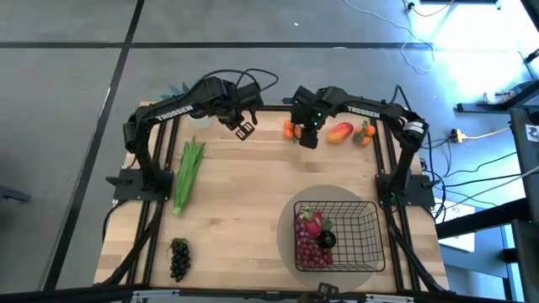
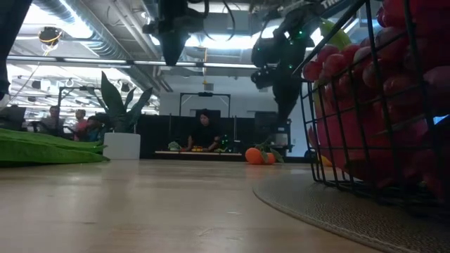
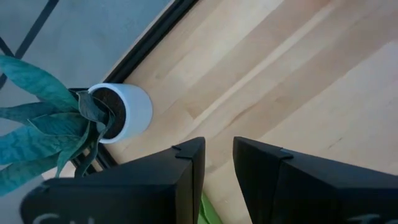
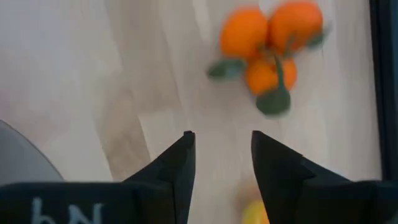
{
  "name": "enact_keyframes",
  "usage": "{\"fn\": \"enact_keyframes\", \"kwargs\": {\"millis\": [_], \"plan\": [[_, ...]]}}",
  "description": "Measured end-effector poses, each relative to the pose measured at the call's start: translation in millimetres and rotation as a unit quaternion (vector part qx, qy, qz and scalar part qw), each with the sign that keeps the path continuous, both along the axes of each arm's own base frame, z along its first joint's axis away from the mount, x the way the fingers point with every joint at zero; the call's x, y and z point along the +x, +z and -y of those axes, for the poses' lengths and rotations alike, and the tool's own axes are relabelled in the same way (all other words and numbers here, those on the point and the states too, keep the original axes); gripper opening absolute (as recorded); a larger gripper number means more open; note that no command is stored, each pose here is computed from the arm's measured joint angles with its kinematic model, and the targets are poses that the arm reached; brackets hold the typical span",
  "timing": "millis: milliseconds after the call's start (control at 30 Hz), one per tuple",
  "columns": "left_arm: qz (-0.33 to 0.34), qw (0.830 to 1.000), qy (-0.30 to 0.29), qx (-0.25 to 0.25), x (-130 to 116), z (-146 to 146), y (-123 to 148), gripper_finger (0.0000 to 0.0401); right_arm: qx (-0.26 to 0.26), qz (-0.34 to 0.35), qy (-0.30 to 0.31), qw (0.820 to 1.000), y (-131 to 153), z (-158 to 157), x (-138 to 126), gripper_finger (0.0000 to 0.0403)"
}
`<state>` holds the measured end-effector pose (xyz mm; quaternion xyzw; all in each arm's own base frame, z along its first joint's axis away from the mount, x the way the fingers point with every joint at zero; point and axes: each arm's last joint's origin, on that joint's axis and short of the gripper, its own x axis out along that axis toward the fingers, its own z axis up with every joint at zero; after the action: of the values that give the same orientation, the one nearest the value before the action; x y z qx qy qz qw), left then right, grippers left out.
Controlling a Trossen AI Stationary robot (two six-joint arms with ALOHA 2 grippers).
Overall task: Build produce basket
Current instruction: Put the red mango into the black wire basket
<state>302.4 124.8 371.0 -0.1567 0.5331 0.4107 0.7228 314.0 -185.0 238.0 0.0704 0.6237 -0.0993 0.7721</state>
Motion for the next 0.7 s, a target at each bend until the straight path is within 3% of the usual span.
{"fn": "enact_keyframes", "kwargs": {"millis": [200, 433, 633, 700], "plan": [[0.025, 0.999, 0.009, -0.025, -1.2, -9.0, 0.2, 0.0071, 0.001, -0.109, -0.038, 0.993, -1.8, 3.1, -23.2, 0.0142], [0.102, 0.992, -0.010, -0.074, -1.3, -35.3, 2.3, 0.0071, 0.039, -0.169, 0.061, 0.983, 0.2, 0.6, -39.2, 0.0142], [0.117, 0.988, 0.007, -0.099, -9.0, -58.5, -1.9, 0.0071, 0.050, -0.186, 0.160, 0.968, 0.7, -0.3, -43.6, 0.0142], [0.114, 0.988, -0.027, -0.099, -8.6, -64.1, -3.6, 0.0071, 0.055, -0.191, 0.171, 0.965, 1.0, -0.7, -45.3, 0.0142]]}}
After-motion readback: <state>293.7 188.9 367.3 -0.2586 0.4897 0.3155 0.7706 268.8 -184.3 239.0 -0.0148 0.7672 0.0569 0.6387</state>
